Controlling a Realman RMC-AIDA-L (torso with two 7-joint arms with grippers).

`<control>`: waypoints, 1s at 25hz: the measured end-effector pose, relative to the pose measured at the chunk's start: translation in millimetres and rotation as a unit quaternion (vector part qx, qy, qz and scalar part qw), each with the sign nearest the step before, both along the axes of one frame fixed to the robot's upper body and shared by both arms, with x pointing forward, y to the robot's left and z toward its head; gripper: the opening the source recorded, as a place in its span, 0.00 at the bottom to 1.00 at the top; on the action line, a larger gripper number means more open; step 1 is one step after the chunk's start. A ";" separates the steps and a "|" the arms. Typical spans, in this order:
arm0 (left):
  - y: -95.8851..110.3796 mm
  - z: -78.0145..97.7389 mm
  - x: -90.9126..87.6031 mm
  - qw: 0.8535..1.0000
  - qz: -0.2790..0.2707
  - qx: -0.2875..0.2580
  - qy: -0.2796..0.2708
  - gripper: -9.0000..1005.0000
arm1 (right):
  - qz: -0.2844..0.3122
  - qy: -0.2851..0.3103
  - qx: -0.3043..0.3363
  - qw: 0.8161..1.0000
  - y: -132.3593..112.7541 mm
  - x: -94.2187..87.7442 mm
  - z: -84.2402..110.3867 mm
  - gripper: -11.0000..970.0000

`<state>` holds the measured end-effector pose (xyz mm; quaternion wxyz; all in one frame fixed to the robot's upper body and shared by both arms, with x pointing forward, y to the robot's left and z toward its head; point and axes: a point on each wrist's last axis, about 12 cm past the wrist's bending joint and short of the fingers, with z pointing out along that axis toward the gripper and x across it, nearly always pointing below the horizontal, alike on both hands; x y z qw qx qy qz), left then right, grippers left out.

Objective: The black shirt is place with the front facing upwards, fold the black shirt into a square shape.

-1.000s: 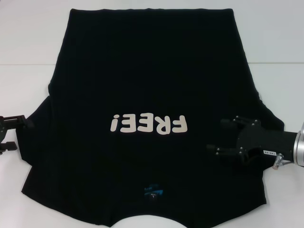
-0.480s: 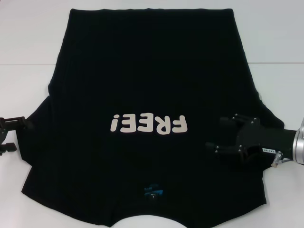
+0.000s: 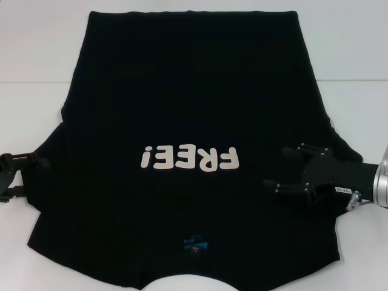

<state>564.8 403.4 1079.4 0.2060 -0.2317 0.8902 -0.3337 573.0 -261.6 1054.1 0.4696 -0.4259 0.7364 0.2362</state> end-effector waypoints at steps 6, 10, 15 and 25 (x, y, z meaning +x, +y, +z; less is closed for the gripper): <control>-4.7 -0.8 2.1 1.000 -0.004 -0.003 -0.001 0.93 | -0.001 0.000 0.002 1.000 0.6 0.0 0.1 0.95; -10.4 0.9 5.4 1.000 -0.011 -0.009 -0.008 0.93 | 0.000 0.000 0.002 1.000 0.6 0.0 0.1 0.95; -14.9 2.7 10.0 1.000 -0.021 -0.005 -0.014 0.93 | 0.001 -0.001 0.002 1.000 0.8 -0.1 0.5 0.95; -9.4 1.5 13.8 0.999 -0.020 0.039 -0.008 0.69 | 0.003 0.000 0.004 1.000 1.1 -0.4 0.7 0.95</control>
